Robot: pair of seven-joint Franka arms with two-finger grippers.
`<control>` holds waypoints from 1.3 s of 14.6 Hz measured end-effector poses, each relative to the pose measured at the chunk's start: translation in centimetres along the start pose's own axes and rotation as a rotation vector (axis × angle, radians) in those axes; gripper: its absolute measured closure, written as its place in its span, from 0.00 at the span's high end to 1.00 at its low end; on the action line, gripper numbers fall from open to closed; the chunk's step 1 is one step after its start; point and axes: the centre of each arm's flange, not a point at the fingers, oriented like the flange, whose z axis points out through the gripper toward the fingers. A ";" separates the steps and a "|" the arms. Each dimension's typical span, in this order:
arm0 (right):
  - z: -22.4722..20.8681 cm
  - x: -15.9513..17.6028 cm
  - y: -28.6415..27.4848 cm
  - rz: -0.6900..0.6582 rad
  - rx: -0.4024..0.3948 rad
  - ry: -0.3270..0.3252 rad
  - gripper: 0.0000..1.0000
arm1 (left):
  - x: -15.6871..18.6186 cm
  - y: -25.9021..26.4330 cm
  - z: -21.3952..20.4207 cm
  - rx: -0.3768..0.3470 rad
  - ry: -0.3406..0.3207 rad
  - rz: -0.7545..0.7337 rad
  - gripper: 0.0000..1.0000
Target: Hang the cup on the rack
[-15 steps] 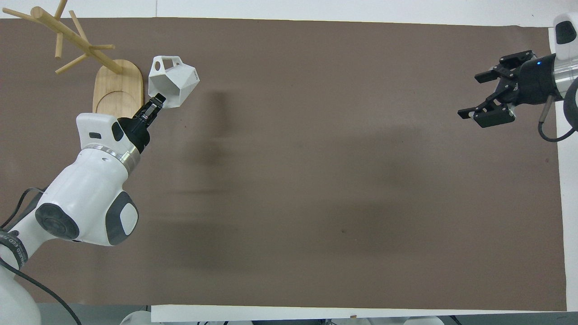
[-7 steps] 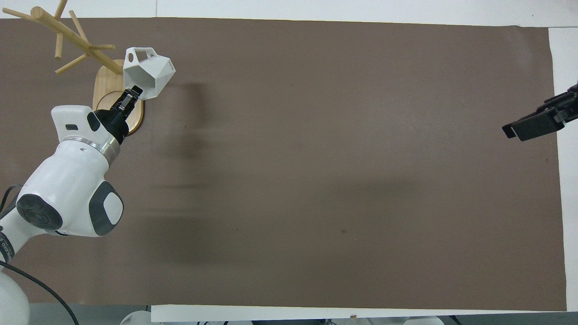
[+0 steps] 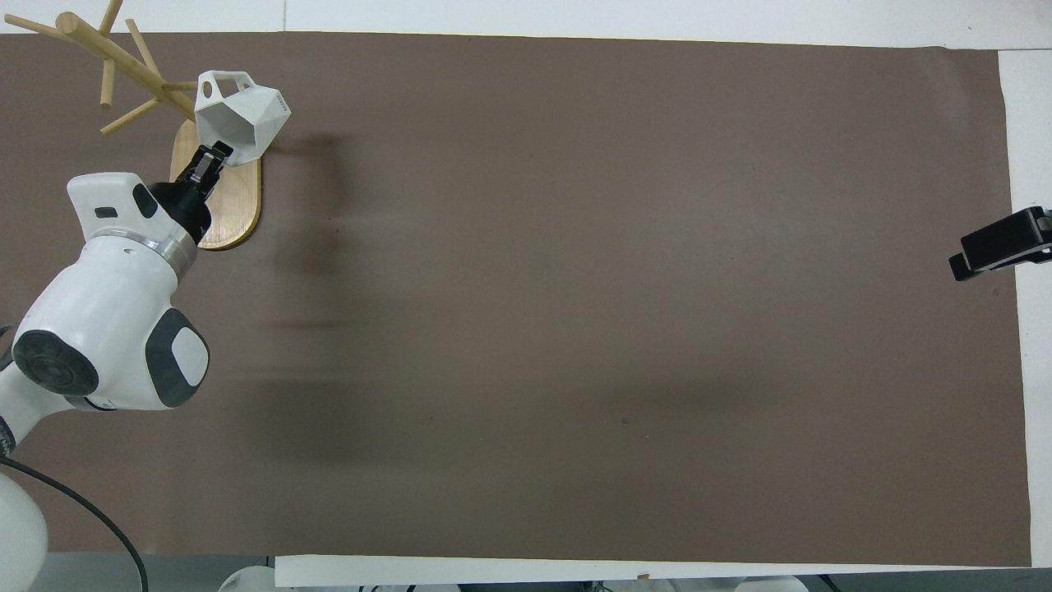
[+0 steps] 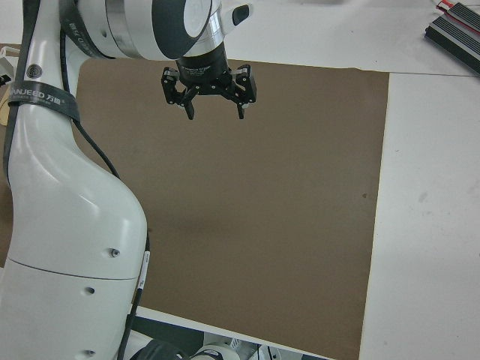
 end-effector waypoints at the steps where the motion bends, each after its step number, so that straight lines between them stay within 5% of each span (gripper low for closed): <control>1: 0.0 0.0 0.1 0.015 0.000 -0.001 1.00 | 0.5 -0.3 0.0 0.005 0.007 -0.006 0.03; 7: 0.6 -0.5 0.7 0.044 0.005 -0.028 1.00 | 1.5 -1.7 0.4 0.041 0.008 -0.079 0.07; 15: 0.6 -0.3 0.8 0.046 -0.011 0.005 1.00 | 4.7 -1.3 0.6 0.289 -0.179 -0.139 0.97; 19: 0.8 -0.1 0.9 0.051 -0.011 0.009 1.00 | 11.7 -1.8 -3.5 0.450 -0.342 -0.045 1.00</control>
